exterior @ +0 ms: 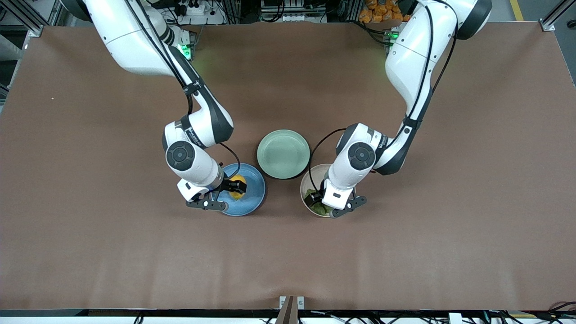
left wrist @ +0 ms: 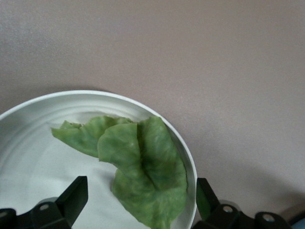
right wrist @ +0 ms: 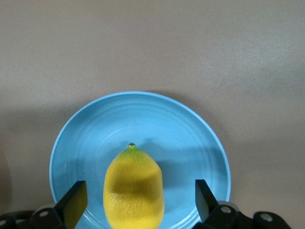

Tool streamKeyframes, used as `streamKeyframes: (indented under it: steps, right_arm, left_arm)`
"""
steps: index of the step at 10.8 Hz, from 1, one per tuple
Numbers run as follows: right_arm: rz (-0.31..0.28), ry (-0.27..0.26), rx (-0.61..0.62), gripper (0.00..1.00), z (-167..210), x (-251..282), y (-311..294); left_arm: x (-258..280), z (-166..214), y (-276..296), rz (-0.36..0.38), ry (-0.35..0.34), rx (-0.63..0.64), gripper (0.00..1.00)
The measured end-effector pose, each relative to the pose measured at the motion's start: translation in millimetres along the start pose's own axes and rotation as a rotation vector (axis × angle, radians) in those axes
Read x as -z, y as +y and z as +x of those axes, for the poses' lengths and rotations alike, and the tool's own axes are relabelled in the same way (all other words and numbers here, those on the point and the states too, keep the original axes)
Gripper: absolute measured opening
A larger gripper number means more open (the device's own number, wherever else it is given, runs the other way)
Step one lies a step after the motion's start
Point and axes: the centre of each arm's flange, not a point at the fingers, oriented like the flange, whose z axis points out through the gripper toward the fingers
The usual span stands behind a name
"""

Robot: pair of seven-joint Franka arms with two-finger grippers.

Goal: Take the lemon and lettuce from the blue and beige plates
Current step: 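Close the right gripper on the lemon while the left gripper grasps the lettuce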

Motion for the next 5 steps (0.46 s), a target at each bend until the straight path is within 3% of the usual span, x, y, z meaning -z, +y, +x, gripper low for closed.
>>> streamKeyframes:
  steps: [5]
  right_arm:
    - [-0.008, 0.008, 0.008, 1.00, -10, -28, -8]
  left_arm:
    - [-6, 2, 3, -0.058, 0.048, -0.002, 1.00]
